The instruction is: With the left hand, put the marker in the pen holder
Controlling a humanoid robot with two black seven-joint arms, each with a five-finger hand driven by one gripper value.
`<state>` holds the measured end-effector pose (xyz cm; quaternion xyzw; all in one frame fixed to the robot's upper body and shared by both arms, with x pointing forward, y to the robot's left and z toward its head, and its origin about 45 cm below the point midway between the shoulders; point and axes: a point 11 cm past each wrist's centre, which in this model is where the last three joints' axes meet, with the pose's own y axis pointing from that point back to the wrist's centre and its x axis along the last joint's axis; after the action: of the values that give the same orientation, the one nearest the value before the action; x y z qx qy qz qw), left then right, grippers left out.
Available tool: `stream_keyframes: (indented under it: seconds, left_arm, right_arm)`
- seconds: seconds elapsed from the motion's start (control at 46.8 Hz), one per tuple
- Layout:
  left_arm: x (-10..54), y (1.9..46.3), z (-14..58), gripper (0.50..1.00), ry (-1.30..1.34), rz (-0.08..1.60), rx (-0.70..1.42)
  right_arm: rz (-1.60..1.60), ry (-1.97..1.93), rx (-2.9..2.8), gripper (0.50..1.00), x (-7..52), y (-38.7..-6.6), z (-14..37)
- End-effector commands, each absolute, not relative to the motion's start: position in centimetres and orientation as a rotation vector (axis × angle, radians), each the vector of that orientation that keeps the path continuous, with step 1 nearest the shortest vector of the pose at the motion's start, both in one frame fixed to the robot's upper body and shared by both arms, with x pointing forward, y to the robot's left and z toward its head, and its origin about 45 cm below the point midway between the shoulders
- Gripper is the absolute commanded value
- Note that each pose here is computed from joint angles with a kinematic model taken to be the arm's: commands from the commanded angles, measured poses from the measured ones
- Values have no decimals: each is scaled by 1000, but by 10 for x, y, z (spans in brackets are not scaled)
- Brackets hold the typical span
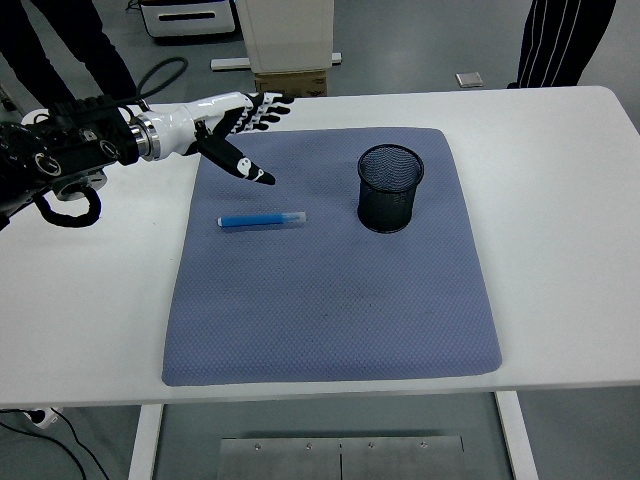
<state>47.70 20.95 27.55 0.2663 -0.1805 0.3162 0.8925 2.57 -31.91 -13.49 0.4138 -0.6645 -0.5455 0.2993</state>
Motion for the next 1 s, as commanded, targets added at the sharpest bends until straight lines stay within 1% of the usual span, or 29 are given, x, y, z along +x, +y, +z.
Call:
stream_keyframes:
  seconds: [0.0, 0.107, 0.192, 0.214, 0.278, 0.342, 0.363, 0.427, 0.556, 0.748, 0.983]
  left_arm:
    - [472, 207, 274, 1000, -393, 605, 592]
    - [466, 199, 275, 1000, -460, 514, 655]
    - [464, 201, 271, 1000, -486, 481, 697]
    - [463, 210, 263, 1000, -499, 463, 790]
    - [464, 219, 257, 1000, -506, 470, 862]
    - [465, 220, 257, 1000, -508, 475, 872]
    - [468, 226, 256, 1000, -532, 505, 903]
    - [469, 230, 254, 1000, -539, 523, 929]
    - [470, 225, 250, 1000, -559, 534, 935]
    - [464, 216, 235, 1000, -542, 510, 934]
    - [463, 206, 232, 1000, -545, 493, 925]
  right_arm:
    - [-1448, -1764, 1100, 1000, 26, -319, -135]
    - [-1448, -1764, 1100, 1000, 26, -319, -135]
    - [-1449, -1765, 1099, 1000, 26, -319, -135]
    - [-1448, -1764, 1100, 1000, 26, -319, -135]
    - [-1448, -1764, 1100, 1000, 26, -319, -135]
    - [-1449, -1765, 1099, 1000, 26, -319, -135]
    - [-1449, -1765, 1099, 1000, 26, -319, -135]
    - [-1449, -1765, 1099, 1000, 26, -319, -135]
    - [-1449, -1765, 1099, 1000, 26, -319, -135]
    - [-1449, -1765, 1099, 1000, 26, -319, -135]
    - [-1448, -1764, 1100, 1000, 26, -319, -135]
